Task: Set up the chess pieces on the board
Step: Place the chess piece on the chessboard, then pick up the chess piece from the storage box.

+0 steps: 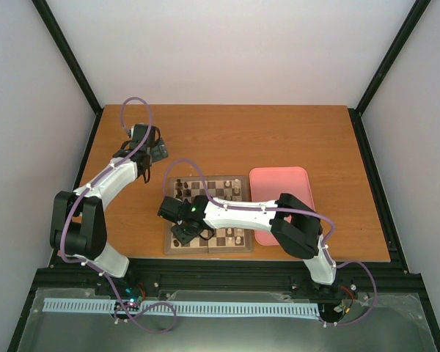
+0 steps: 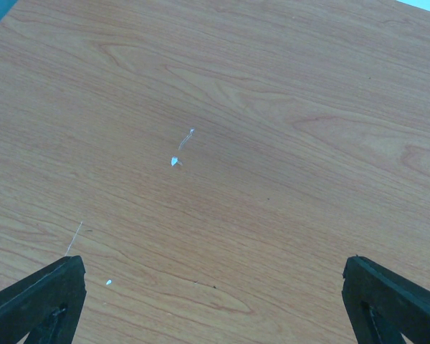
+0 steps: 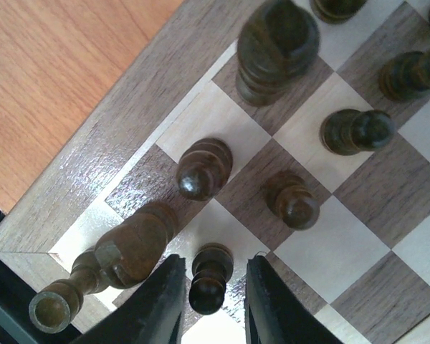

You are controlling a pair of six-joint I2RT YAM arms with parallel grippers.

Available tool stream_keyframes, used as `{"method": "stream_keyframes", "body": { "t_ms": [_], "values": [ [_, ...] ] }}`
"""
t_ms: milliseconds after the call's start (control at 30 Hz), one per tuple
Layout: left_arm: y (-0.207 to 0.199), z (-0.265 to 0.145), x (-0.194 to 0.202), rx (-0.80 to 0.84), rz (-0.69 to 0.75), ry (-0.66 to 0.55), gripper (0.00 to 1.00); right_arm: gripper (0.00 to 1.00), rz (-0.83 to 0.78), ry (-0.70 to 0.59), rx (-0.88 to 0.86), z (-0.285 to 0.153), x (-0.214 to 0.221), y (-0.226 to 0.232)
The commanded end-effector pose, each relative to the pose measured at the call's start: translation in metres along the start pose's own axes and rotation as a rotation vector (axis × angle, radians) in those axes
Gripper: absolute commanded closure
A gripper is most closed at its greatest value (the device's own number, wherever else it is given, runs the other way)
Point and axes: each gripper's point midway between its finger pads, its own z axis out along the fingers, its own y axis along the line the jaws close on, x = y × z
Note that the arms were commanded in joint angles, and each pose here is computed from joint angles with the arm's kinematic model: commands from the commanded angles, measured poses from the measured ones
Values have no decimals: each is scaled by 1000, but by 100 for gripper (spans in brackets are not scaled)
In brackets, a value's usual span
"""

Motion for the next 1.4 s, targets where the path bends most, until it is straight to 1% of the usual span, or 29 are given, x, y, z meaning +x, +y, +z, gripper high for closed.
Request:
{"method": "stream_keyframes", "body": {
  "t_ms": [0,100,300,333,400,567,700,767,900,1033,1167,1267,1367],
  "values": [
    [-3,-3,-6,1,5,-13,0,73,-12,-22,-1,-4,-6,5],
    [-4,-3,-6,1,5,-13,0,70,-10,-41,12,-11,-9,2],
    [-4,-2,-6,2,5,-12,0,69,-8,-77,26,-28,-13,-2],
    [-4,-2,-6,2,5,-11,0,68,-6,-86,31,-33,-14,-4],
    [-4,-2,-6,2,5,-11,0,62,-1,-111,44,-42,-16,-8],
    [-4,-3,-6,2,3,-13,0,57,18,-160,85,-67,-18,-21],
    [-4,-2,-6,2,5,-12,0,52,57,-196,166,-85,-13,-43],
    [-4,-2,-6,1,6,-10,0,51,99,-201,228,-90,-5,-66],
    [-5,-2,-6,4,5,-11,0,49,231,-185,328,-93,20,-128],
    [-5,-3,-6,7,5,-10,0,49,431,-189,403,-101,55,-206],
    [-6,-2,-6,9,7,-8,0,49,636,-198,481,-113,103,-274],
    [-7,0,-6,11,10,-4,0,50,797,-213,480,-115,138,-306],
    [-8,1,-5,14,12,0,0,51,945,-244,450,-113,165,-326]
  ]
}}
